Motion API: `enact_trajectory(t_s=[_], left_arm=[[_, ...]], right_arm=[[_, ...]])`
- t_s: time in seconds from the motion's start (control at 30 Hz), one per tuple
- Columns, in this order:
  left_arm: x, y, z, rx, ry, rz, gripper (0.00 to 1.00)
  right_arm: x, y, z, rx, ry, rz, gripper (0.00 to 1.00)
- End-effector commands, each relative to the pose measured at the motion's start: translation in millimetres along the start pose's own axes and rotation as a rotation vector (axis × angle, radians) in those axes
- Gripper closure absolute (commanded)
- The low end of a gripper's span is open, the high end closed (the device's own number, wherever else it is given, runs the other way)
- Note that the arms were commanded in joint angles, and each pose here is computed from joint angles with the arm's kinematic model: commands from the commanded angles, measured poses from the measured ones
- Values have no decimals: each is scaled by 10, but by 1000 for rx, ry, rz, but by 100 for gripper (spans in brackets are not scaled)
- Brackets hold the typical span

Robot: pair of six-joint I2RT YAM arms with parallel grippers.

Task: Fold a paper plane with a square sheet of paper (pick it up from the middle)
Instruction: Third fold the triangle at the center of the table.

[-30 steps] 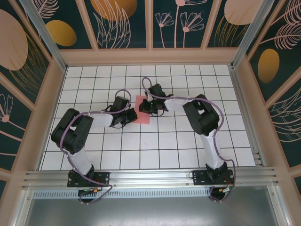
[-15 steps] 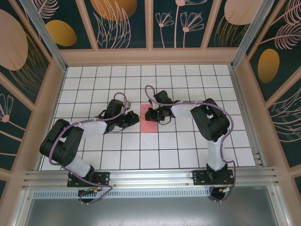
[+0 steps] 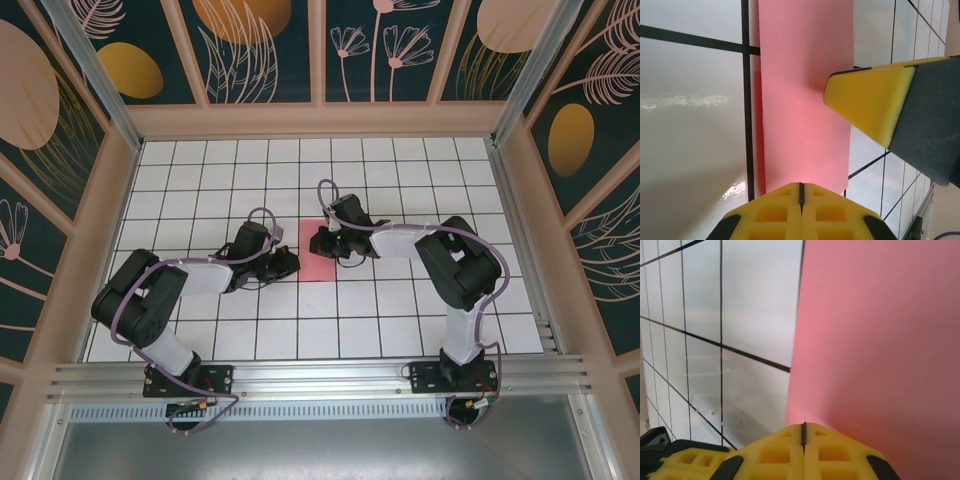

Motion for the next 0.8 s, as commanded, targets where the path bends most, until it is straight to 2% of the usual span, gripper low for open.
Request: enact_trajectory(t_s=[0.0,0.17,0.37,0.57,0.77], left_arm=[[-9,-46,-99,-10,-54,2,97],[-98,-105,-57,5,-36,17,98],[-161,-150,129,53,48,15,100],[-172,-202,289,84,132,22,100],[-163,-235,341,95,157,29,100]], right_arm=[[31,-84,104,-11,33,-12,98],[-33,-208,56,-41,33,22,99],[-117,-297,-15,-67,29,53,100],[-141,-328,-55,-70,23,65,100],[-167,-397,-44,-83,35,99,100]])
Point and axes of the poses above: each hand's point on the last joint's axis, 136 mm out from that joint toward the fingers, its own x axis back along the fingers, its own z axis along the line the jaws close on, y = z × x, the point moved 6 cm from there along x, back along the fingers, and after that the axes turned 1 degree about -x, right-handed, at the moved point
